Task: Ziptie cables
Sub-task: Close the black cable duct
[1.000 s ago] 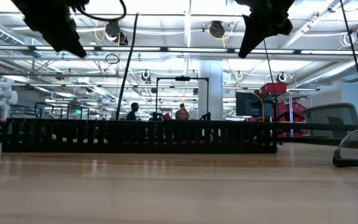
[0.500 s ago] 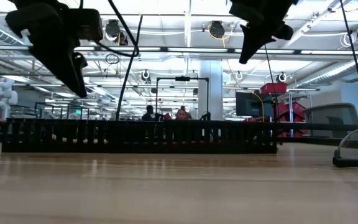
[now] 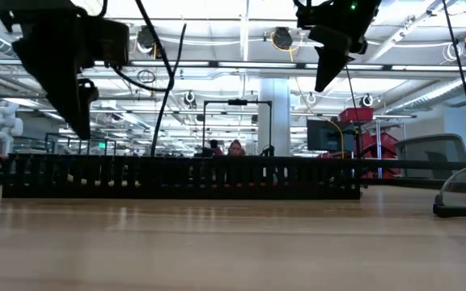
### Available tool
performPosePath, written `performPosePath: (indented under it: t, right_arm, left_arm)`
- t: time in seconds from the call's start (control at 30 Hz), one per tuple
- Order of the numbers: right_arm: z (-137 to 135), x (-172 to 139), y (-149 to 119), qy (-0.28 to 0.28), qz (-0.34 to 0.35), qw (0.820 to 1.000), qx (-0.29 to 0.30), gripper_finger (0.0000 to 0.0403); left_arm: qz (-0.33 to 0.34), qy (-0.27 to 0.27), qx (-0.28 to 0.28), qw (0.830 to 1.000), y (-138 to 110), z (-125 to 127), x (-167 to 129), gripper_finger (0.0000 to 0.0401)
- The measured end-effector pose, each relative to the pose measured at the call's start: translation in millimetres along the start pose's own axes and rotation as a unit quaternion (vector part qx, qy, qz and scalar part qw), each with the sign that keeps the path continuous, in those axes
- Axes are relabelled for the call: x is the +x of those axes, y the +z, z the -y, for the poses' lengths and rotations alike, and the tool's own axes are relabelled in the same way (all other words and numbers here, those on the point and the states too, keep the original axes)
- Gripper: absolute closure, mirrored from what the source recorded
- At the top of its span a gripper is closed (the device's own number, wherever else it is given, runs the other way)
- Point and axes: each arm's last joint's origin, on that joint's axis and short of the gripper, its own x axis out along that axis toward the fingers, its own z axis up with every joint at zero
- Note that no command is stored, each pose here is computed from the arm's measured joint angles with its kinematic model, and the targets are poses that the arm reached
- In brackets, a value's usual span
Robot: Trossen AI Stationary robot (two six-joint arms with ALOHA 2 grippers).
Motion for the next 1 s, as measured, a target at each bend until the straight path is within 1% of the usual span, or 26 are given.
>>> performPosePath:
  t: [0.1, 0.23, 0.3, 0.37, 0.5, 0.6, 0.7, 0.83, 0.9, 1.0]
  right_arm:
    - [0, 0, 0, 0.001, 0.000, 1.000, -0.011, 0.0403]
    - [0, 0, 0, 0.001, 0.000, 1.000, -0.011, 0.0403]
    - [0, 0, 0, 0.001, 0.000, 1.000, -0.011, 0.0403]
    - [0, 0, 0, 0.001, 0.000, 1.000, -0.010, 0.0403]
    - [0, 0, 0, 0.000, 0.001, 1.000, -0.007, 0.0403]
    - [0, 0, 0, -0.001, 0.002, 1.000, 0.004, 0.0403]
    - [0, 0, 0, -0.001, 0.003, 1.000, 0.006, 0.0403]
    - [2, 2, 2, -0.003, 0.003, 1.000, 0.011, 0.0403]
    - [4, 3, 2, -0.005, 0.001, 1.000, 0.013, 0.0403]
    - [5, 4, 3, -0.008, 0.000, 1.000, 0.015, 0.0403]
  left_arm:
    - [-0.014, 0.039, 0.015, 0.999, 0, -3, 4, 0.0103]
    - [-0.007, 0.089, 0.067, 0.994, 4, -6, 14, 0.0101]
    - [-0.019, 0.103, 0.097, 0.990, 3, -6, 21, 0.0101]
    - [-0.031, 0.110, 0.107, 0.988, 4, -6, 29, 0.0101]
    - [-0.073, 0.095, 0.103, 0.987, 0, -6, 42, 0.0101]
    - [-0.076, 0.082, 0.098, 0.989, 1, -5, 42, 0.0101]
    - [-0.091, 0.095, 0.090, 0.987, 2, -4, 36, 0.0101]
    - [-0.085, 0.122, 0.085, 0.985, 12, -3, 22, 0.0101]
    - [-0.075, 0.122, 0.060, 0.988, 19, -3, 14, 0.0101]
    - [-0.032, 0.098, -0.004, 0.995, 32, 2, 0, 0.0101]
